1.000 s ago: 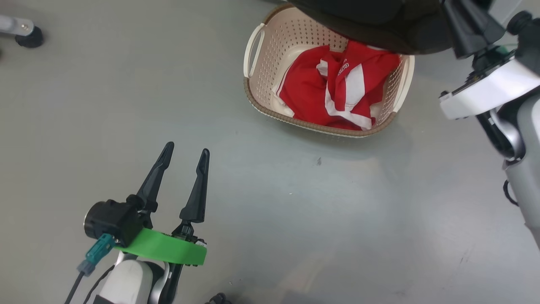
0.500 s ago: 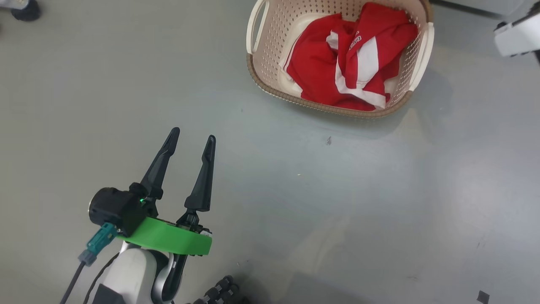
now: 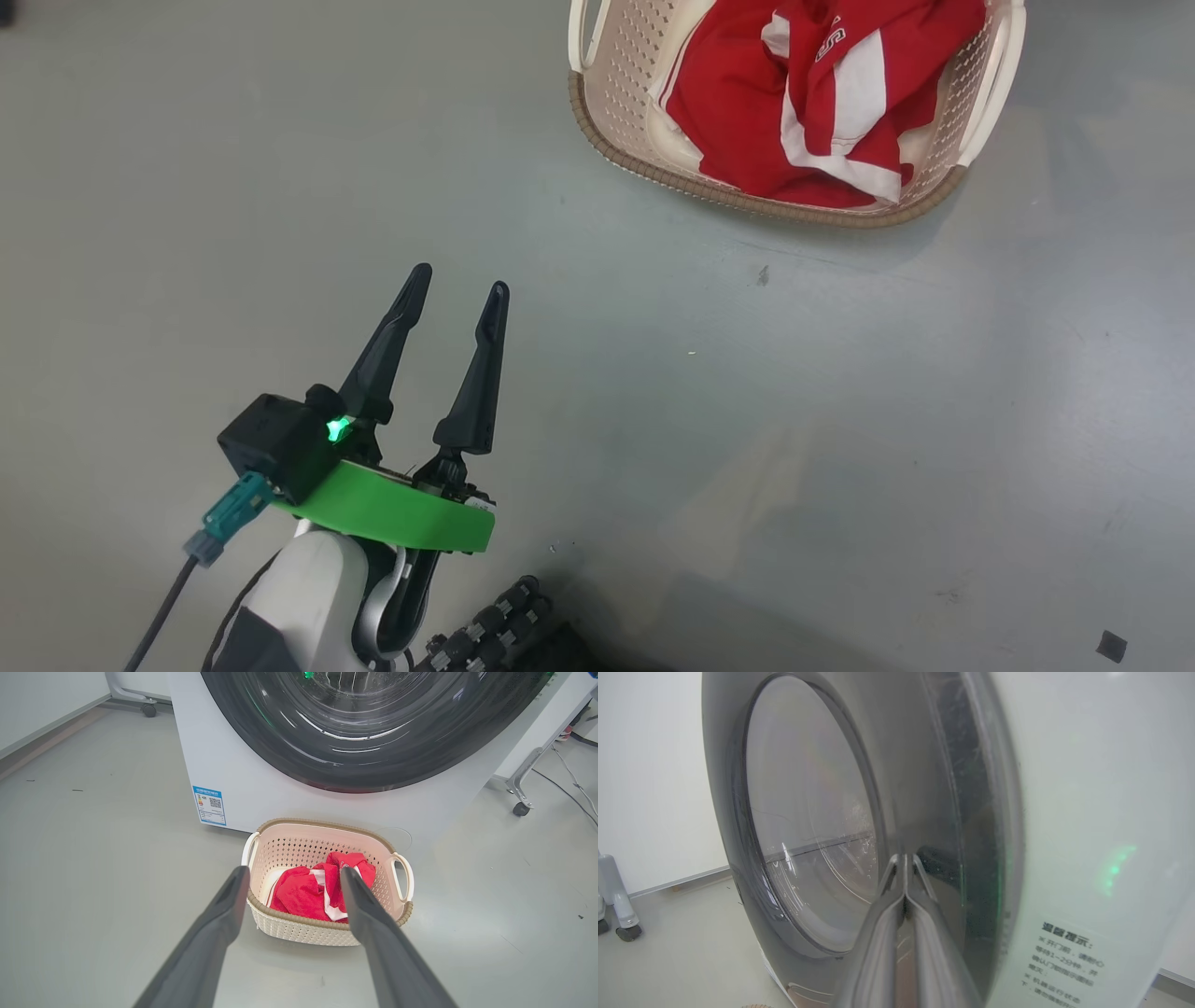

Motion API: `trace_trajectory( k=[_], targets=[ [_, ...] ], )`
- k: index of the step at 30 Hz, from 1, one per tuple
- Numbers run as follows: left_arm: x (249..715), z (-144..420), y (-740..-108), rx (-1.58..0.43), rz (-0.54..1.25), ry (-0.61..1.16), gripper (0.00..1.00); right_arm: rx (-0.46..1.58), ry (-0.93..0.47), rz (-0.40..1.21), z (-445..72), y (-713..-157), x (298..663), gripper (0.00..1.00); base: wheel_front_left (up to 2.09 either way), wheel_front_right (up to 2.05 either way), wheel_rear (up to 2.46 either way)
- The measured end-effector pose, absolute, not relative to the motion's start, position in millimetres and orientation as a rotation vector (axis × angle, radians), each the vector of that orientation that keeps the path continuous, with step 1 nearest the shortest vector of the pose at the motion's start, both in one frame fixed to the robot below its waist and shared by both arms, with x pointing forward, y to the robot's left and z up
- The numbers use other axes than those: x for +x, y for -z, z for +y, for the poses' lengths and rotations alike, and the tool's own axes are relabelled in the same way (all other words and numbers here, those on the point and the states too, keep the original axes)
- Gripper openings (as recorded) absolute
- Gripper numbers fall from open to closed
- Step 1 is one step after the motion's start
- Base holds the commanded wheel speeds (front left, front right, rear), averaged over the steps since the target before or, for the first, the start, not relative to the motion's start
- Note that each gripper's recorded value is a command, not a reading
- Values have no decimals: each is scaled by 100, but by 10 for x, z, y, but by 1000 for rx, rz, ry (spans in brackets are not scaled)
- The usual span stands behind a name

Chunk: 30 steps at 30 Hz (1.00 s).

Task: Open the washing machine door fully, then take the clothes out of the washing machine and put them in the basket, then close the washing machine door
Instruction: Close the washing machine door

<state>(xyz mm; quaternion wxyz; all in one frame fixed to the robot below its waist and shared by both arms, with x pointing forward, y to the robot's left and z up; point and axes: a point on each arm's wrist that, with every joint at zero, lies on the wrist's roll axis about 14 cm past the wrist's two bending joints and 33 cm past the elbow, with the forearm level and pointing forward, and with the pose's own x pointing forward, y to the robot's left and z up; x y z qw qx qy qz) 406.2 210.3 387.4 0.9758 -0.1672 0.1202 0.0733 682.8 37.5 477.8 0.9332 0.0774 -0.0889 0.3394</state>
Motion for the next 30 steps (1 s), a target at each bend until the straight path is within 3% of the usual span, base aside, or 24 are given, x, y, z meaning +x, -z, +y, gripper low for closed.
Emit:
trace_trajectory(
  k=[21, 30],
  targets=[
    [4066, 2211, -3888, -335, 238, -178, 100, 212, -662, -176, 449, -4646, 6993, 0, 0, 0, 0],
    [4075, 2248, -4032, -320, 200, -174, 100, 165, -657, -94, 381, -4366, 6764, 0, 0, 0, 0]
  ],
)
